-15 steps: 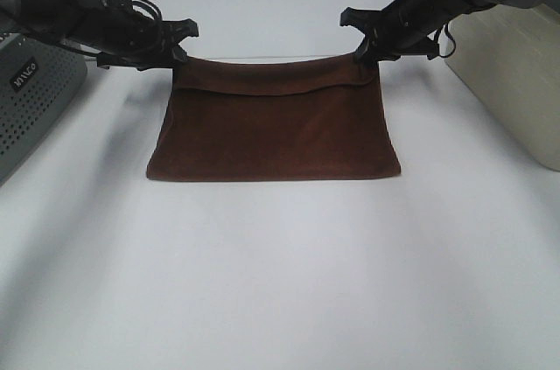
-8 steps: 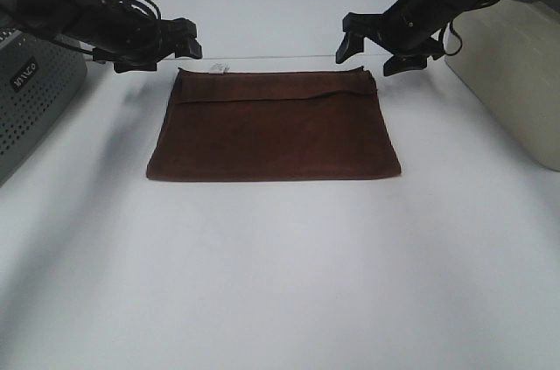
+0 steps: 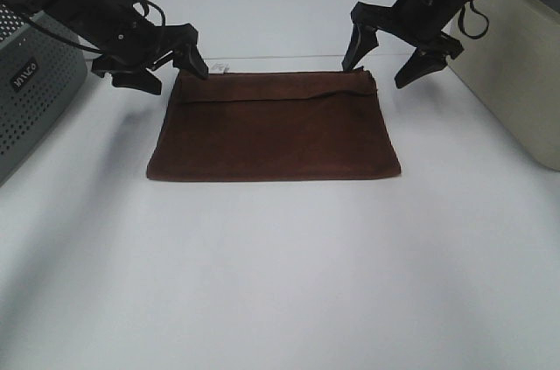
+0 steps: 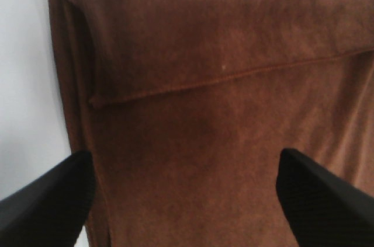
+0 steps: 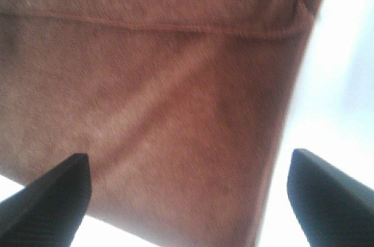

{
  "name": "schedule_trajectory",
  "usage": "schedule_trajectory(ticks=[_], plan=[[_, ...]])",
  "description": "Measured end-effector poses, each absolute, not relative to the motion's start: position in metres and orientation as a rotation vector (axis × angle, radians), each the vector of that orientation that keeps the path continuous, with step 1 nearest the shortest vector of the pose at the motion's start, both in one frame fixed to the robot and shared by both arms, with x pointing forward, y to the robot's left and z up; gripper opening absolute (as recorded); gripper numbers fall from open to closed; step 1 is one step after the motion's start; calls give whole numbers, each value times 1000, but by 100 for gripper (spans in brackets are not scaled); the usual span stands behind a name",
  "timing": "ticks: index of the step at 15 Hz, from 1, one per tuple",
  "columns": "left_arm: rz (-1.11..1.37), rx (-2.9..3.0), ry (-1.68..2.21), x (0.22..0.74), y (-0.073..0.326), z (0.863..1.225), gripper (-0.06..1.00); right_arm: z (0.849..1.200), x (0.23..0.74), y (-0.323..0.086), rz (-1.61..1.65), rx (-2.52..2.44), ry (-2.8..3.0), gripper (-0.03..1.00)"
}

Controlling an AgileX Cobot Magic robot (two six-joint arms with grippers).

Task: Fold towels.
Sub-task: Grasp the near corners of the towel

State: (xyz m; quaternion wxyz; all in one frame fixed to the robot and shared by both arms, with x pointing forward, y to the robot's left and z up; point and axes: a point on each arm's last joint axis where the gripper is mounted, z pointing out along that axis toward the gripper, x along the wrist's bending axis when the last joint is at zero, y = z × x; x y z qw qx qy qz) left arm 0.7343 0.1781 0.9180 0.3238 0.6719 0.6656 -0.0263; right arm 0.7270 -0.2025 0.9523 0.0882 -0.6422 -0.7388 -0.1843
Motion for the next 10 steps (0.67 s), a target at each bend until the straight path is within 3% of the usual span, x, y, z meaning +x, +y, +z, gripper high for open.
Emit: schedule_trajectory(ticks=[3, 10], plan=[[-207, 1739, 1913, 717, 180, 909, 80, 954, 706, -208, -419, -1949, -2155, 84], [-182, 1793, 2002, 676, 194, 902, 80, 926, 655, -216, -308, -1987, -2082, 84]])
